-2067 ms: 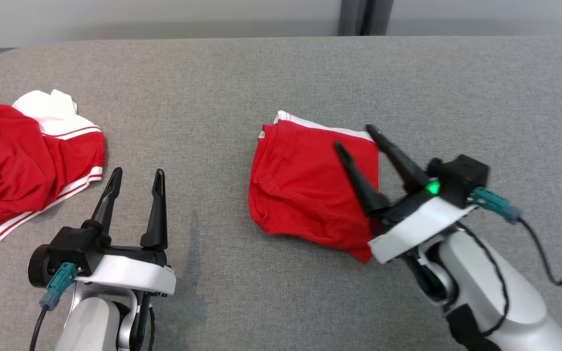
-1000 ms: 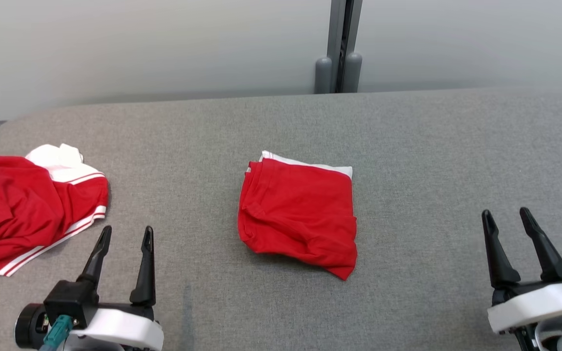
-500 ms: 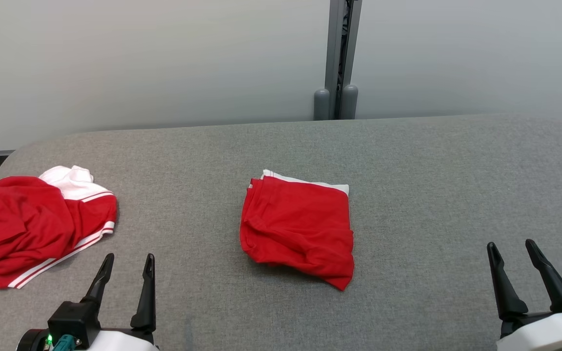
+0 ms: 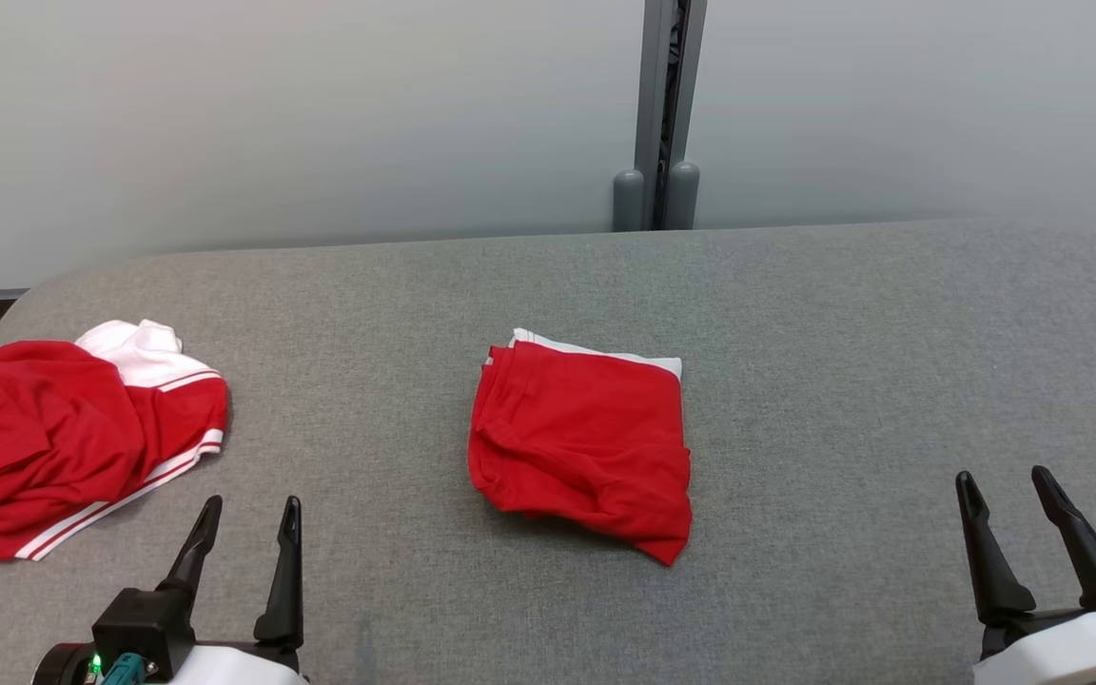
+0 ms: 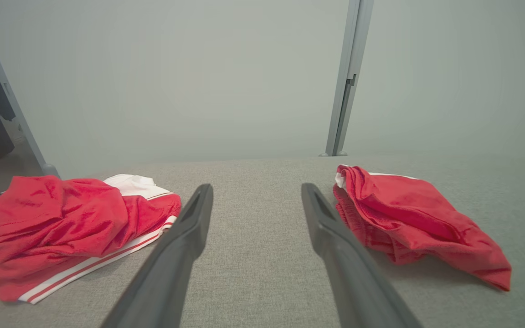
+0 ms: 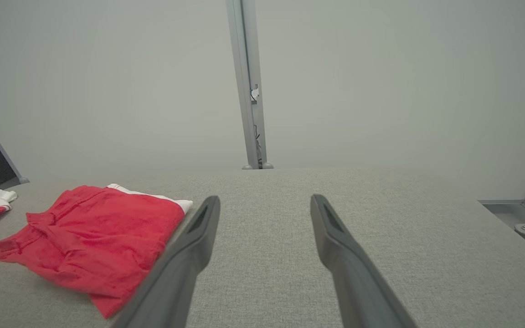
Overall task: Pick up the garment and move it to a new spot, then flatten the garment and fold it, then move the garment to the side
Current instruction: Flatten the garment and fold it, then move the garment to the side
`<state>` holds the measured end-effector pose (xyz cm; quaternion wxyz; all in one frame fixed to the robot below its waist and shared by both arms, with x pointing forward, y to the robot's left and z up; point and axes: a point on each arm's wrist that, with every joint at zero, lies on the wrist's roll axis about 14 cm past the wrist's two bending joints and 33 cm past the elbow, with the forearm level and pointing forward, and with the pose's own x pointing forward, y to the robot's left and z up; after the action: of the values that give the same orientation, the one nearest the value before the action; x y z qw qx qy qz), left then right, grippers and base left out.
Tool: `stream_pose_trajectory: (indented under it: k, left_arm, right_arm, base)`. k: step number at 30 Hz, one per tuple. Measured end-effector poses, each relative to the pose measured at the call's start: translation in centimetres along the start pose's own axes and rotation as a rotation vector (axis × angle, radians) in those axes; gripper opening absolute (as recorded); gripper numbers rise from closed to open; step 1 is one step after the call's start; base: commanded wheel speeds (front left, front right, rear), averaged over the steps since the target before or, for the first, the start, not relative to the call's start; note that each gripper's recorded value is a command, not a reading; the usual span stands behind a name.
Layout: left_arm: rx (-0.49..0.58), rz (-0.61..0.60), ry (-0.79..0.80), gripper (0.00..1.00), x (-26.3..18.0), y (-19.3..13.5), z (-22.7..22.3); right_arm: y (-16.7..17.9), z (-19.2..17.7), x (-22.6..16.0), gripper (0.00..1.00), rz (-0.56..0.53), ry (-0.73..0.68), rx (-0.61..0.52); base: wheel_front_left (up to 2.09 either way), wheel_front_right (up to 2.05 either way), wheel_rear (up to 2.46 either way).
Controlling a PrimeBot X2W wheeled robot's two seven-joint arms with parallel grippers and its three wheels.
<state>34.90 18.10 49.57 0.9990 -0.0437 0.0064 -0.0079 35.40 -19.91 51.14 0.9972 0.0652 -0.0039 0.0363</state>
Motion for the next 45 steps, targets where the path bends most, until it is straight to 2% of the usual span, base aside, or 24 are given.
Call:
stream_pose_trajectory:
  k: [18, 25, 31, 36, 40, 45]
  left_arm:
    - [-0.004, 0.013, 0.004, 1.00, -0.2, 0.2, -0.1]
    - [-0.012, 0.006, -0.022, 1.00, 1.7, 0.1, 0.4]
    - [-0.029, 0.018, -0.001, 1.00, 3.1, 0.6, -1.0]
    - [-0.028, 0.036, 0.015, 1.00, 3.7, 1.3, -1.8]
    - [-0.033, 0.058, 0.032, 1.00, 4.0, 1.9, -2.6]
    - [-0.035, 0.073, 0.054, 1.00, 4.0, 2.4, -3.4]
  right_arm:
    - [-0.1, -0.2, 0.6, 1.00, 0.003, 0.007, 0.002]
    - [3.4, -1.0, 5.2, 1.00, 0.124, 0.036, 0.019]
    - [7.8, -4.3, 9.0, 1.00, 0.254, 0.129, 0.040]
    - [10.9, -7.5, 10.3, 1.00, 0.337, 0.217, 0.056]
    - [13.2, -10.8, 10.3, 1.00, 0.394, 0.313, 0.081]
    - [13.7, -14.6, 9.1, 1.00, 0.403, 0.440, 0.091]
  base:
    - [0.00, 0.00, 0.00]
    - [0.00, 0.00, 0.00]
    - [0.00, 0.00, 0.00]
    - [0.00, 0.00, 0.00]
    - [0.00, 0.00, 0.00]
    - [0.00, 0.00, 0.00]
